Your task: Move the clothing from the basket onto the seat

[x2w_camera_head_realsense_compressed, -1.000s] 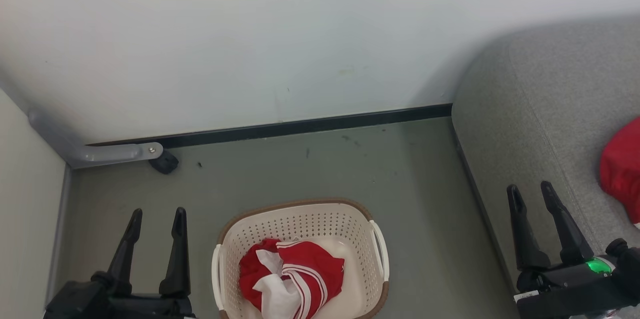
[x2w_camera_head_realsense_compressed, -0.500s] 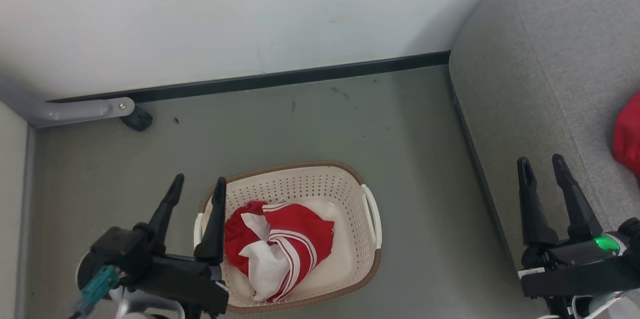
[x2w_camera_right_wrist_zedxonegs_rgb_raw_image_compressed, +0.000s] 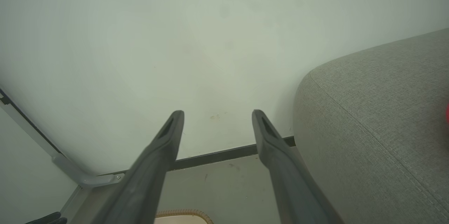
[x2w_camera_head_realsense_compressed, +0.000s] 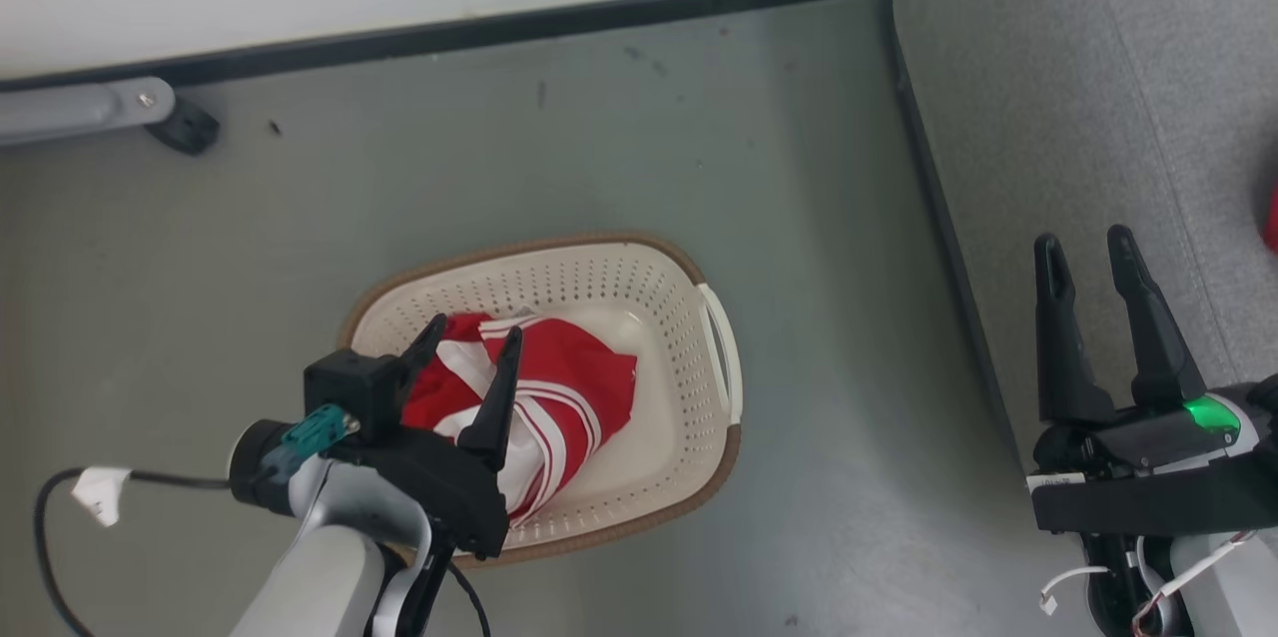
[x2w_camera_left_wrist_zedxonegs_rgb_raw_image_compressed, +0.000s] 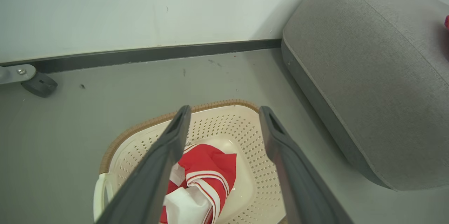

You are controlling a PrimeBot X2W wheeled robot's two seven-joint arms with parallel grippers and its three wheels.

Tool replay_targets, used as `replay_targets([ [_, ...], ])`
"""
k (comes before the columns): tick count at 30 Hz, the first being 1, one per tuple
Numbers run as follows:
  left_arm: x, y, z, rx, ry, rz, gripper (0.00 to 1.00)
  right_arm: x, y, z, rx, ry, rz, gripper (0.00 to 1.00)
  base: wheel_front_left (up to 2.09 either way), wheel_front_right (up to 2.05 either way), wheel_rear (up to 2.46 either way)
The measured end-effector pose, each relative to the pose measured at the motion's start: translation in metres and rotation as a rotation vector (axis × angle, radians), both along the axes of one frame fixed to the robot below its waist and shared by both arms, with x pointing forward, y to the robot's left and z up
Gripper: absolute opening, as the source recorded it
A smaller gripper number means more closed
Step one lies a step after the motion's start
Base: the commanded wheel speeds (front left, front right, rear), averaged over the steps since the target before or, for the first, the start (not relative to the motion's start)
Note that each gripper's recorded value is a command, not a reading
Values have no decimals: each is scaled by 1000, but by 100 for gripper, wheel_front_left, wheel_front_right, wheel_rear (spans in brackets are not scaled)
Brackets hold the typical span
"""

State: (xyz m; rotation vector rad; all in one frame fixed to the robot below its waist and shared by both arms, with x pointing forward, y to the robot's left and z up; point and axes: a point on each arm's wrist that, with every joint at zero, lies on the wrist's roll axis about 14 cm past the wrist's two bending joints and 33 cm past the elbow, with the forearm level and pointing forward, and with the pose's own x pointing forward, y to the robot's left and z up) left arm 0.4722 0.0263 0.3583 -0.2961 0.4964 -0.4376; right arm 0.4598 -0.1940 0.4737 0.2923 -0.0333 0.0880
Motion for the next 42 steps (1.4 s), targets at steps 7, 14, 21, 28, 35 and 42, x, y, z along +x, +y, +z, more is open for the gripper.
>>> replay_targets([
  [7, 2, -16, -56, 45, 159, -46, 100, 9, -4, -20, -9, 38, -14, 100, 0, 0, 0],
  [14, 5, -21, -100, 79, 265, -67, 100, 9, -12, -43, -26, 96, -40, 100, 0, 0, 0],
  [21, -8, -16, -150, 135, 396, -85, 100, 7, -10, -71, -16, 162, -55, 100, 0, 0, 0],
  [28, -9, -19, -182, 154, 465, -95, 100, 11, -8, -90, -26, 199, -58, 100, 0, 0, 0],
  [35, -15, -14, -210, 186, 535, -87, 100, 8, -6, -105, -26, 236, -63, 100, 0, 0, 0],
  [42, -18, -15, -237, 195, 625, -60, 100, 2, -13, -118, -43, 281, -88, 100, 0, 0, 0],
])
